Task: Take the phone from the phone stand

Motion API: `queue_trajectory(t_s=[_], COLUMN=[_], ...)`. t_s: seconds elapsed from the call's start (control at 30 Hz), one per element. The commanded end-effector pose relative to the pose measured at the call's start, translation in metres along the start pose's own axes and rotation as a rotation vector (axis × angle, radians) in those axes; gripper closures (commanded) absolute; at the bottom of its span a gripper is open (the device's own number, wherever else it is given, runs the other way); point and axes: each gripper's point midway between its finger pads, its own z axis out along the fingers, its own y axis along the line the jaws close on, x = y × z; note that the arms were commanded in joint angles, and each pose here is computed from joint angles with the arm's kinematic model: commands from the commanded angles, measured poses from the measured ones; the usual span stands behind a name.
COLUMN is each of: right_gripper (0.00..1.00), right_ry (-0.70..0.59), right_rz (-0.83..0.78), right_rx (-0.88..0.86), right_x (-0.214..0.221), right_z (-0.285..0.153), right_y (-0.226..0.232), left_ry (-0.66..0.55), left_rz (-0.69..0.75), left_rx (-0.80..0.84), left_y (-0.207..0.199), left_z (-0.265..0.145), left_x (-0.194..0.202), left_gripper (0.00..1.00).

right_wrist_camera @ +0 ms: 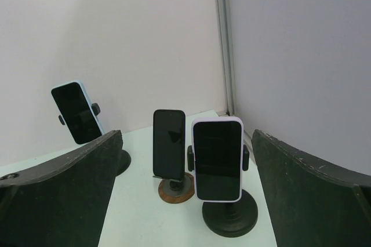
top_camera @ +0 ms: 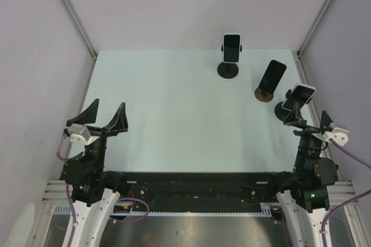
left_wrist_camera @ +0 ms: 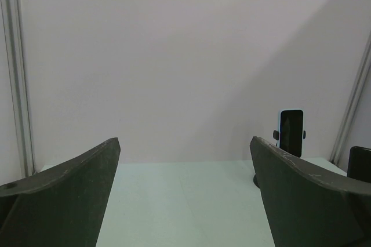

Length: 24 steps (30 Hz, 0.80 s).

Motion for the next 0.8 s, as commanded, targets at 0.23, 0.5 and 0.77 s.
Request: queue_trajectory(t_s=[0.23, 0.5, 0.77], right_gripper=[0.0, 0.0, 0.0], right_ry=[-0.053, -0.037, 0.184], right_rz=[0.033, 0.094, 0.072], right_rx=[0.04, 0.115, 0.23], right_x=[-0.017, -0.019, -0.012], right_z=[-0.001, 0.007, 0.05], right_y=[-0.007, -0.015, -0.011], left_ry=[-0.045, -0.058, -0.08], left_rz=[-0.001, -0.015, -0.033], left_rx=[0.013, 0.002, -0.013], left_y=[-0.003, -0.002, 0.0], left_z=[0.0, -0.003, -0.008], left_x=[-0.015, -0.017, -0.024], left_gripper=[0.0, 0.0, 0.0])
